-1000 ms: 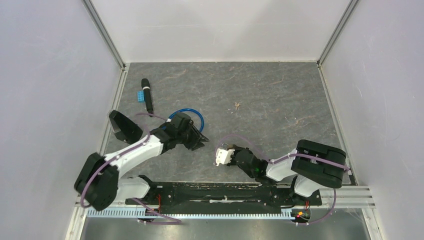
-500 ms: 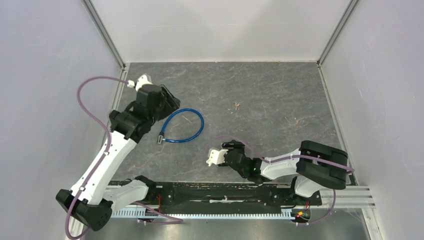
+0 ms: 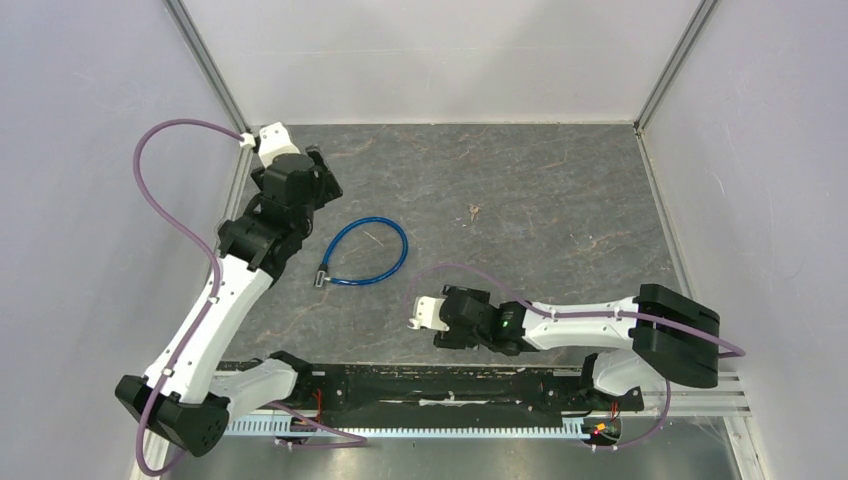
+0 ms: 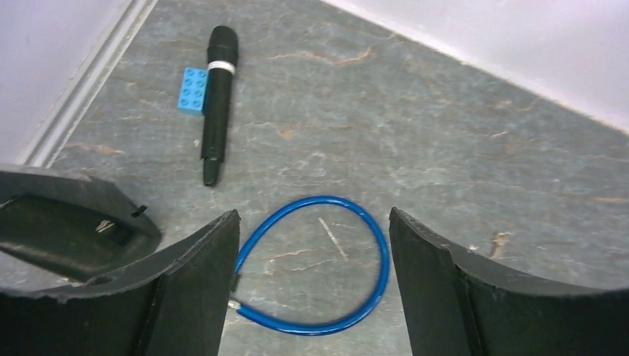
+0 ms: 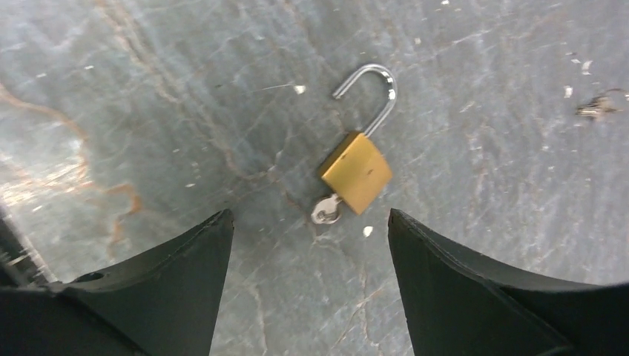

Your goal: Unlock with the key

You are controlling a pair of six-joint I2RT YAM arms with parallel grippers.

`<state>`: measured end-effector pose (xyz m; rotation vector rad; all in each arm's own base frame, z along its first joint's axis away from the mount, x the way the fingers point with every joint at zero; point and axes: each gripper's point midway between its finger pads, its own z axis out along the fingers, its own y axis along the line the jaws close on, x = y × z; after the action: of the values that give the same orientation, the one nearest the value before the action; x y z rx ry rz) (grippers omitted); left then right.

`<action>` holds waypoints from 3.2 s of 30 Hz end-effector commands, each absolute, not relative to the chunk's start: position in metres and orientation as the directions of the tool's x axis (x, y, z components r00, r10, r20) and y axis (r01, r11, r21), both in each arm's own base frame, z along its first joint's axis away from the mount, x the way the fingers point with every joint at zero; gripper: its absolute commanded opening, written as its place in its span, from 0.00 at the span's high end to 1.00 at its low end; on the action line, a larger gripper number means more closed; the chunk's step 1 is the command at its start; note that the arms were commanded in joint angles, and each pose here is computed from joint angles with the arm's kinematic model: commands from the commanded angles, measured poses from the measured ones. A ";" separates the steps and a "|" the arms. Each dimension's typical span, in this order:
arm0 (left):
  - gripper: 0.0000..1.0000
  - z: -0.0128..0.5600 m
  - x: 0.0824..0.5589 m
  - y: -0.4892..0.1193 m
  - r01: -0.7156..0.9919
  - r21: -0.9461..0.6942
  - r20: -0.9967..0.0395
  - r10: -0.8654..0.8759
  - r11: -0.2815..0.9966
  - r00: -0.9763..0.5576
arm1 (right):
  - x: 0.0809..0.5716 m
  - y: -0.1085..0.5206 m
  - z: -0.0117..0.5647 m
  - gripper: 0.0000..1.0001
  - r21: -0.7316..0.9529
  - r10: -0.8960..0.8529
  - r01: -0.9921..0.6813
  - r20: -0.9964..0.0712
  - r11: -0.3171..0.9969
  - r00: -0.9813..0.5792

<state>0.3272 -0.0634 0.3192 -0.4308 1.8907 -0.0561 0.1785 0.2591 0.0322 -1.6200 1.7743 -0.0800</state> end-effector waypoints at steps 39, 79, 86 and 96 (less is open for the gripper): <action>0.22 0.322 0.306 0.030 -0.566 -0.144 -0.978 -0.203 0.812 -0.043 | 0.240 0.221 -0.002 0.53 -0.084 -0.573 -0.594 -0.401 0.800 -0.715; 0.20 0.233 0.347 -0.037 -0.301 -0.014 -0.879 -0.156 0.954 -0.451 | 0.385 0.090 0.138 0.31 -0.029 -0.125 -0.182 -0.831 0.983 -0.541; 0.21 0.149 0.334 -0.031 -0.320 0.114 -0.671 -0.165 0.941 -0.723 | 0.342 0.152 0.136 0.32 -0.012 -0.207 -0.385 -0.859 0.923 -0.468; 0.32 0.050 0.305 -0.026 -0.389 0.062 -0.355 -0.344 0.919 -0.869 | 0.314 0.156 0.136 0.32 0.021 -0.174 -0.444 -0.903 0.896 -0.393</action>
<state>0.3170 -0.0108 0.0803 -0.4244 2.6104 0.3144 0.3071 0.1481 0.1109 -0.4498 2.1066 0.2727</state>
